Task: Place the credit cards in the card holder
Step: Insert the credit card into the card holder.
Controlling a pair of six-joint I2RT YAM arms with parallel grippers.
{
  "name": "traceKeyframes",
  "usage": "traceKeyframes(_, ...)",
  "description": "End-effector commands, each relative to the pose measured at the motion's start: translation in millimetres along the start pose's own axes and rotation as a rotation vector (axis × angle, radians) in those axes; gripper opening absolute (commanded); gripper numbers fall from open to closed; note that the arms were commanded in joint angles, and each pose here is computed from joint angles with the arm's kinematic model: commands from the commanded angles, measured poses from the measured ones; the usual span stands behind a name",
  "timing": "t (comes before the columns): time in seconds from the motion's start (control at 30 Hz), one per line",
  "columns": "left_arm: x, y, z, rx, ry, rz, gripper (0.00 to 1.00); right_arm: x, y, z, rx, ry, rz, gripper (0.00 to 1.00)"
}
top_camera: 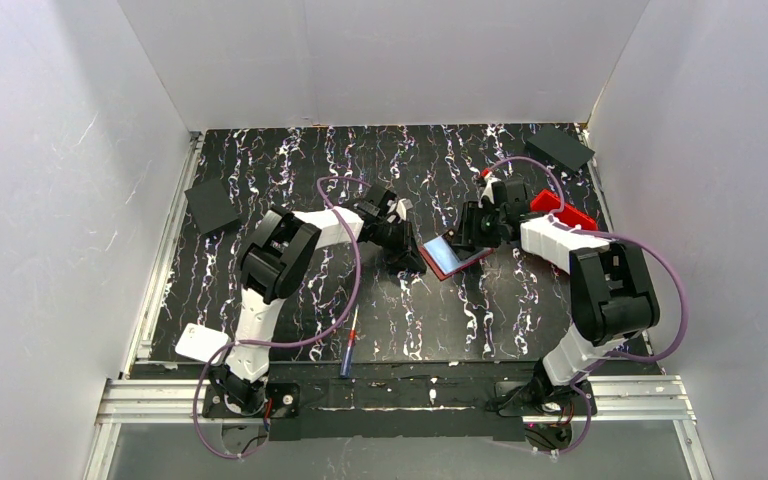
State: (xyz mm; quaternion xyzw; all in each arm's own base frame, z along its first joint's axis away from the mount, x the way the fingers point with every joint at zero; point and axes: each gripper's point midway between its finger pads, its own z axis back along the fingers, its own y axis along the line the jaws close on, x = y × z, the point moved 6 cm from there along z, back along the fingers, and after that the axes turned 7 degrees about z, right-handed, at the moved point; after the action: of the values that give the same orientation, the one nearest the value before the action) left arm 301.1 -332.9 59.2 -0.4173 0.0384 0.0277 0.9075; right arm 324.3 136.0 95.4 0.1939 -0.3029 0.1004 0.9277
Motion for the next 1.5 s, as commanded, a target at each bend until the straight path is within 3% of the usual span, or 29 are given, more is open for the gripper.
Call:
traceKeyframes(0.0, -0.5, -2.7, 1.8, 0.013, -0.004, -0.02, 0.05, 4.1, -8.4, 0.5, 0.019, 0.012, -0.001, 0.58)
traceKeyframes(0.2, -0.9, -2.5, 0.1, 0.003, 0.003, -0.018, 0.05, 4.6, -6.0, -5.1, 0.092, 0.025, 0.0, 0.55)
traceKeyframes(0.73, 12.2, 3.7, -9.6, 0.048, -0.001, -0.002, 0.03, -13.5, -24.6, -16.9, 0.139, 0.15, -0.088, 0.02)
traceKeyframes(1.47, 39.7, 23.3, -10.4, 0.06, -0.036, 0.07, 0.02, -26.4, -27.8, -12.3, 0.313, 0.158, -0.27, 0.01)
